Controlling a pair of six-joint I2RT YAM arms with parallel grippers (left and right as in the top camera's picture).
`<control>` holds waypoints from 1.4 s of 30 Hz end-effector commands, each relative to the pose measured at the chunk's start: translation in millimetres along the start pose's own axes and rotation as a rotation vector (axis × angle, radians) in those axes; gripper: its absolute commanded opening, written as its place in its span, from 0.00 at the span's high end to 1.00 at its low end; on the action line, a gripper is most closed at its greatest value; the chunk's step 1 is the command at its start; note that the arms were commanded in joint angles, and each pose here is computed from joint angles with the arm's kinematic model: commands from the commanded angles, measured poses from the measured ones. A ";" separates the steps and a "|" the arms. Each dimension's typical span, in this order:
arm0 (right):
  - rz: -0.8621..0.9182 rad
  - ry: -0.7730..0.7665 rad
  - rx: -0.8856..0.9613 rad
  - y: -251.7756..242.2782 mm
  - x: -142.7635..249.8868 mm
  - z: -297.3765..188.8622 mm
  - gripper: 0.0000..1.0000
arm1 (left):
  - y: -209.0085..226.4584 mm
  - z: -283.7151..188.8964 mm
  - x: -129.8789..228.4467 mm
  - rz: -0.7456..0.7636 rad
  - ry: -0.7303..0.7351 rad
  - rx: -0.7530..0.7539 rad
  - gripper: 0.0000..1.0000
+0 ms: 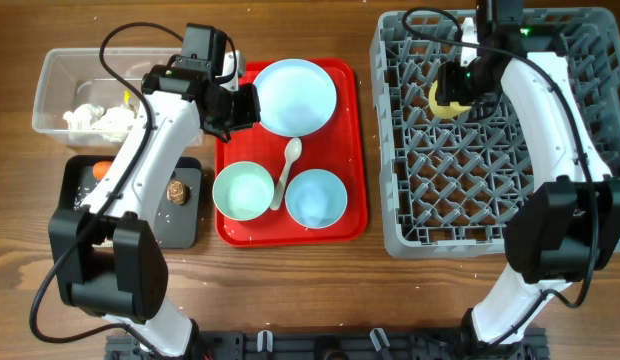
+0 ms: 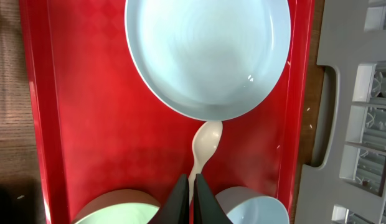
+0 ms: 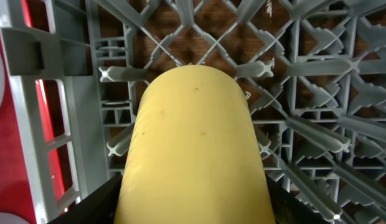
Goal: Sort waste into correct bins and load items into the dishwasher rack
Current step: 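Lower the yellow cup upside down into the dish rack with right gripper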
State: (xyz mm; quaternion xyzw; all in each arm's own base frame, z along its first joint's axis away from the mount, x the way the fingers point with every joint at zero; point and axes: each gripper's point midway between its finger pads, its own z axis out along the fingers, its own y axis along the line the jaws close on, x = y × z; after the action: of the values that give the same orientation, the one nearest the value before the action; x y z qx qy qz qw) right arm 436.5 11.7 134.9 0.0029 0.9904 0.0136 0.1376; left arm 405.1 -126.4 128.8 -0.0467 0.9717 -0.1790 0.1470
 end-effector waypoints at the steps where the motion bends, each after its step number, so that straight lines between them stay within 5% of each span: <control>1: -0.014 0.009 0.014 -2.7 1.3 7.7 0.82 | -0.4 -2.8 -2.0 0.009 -0.011 -0.006 0.96; 23: -0.027 0.014 0.014 -3.2 7.8 25.3 0.83 | 5.2 -2.9 -1.4 0.007 -0.011 -0.037 0.96; 32: -0.027 0.019 0.013 -3.4 11.5 32.8 0.75 | 5.2 -2.9 -1.5 0.007 -0.012 -0.037 0.95; 34: -0.027 0.018 0.013 -3.4 11.3 32.8 0.64 | 5.1 -2.9 -1.6 0.007 -0.012 -0.037 0.95; 37: -0.026 0.016 0.013 -3.3 10.8 32.7 0.33 | 4.6 -2.9 -3.0 0.009 -0.018 -0.035 0.94; 42: -0.026 0.017 -0.010 0.5 11.2 32.4 0.17 | 4.3 -2.9 -4.0 0.009 -0.022 -0.034 0.93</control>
State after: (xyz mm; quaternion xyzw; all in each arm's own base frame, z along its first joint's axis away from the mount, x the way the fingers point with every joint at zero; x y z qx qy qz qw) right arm 436.5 11.8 107.3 -0.0096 0.9903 0.0121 0.1379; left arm 405.7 -122.0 127.4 -0.0496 0.9734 -0.1664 0.1493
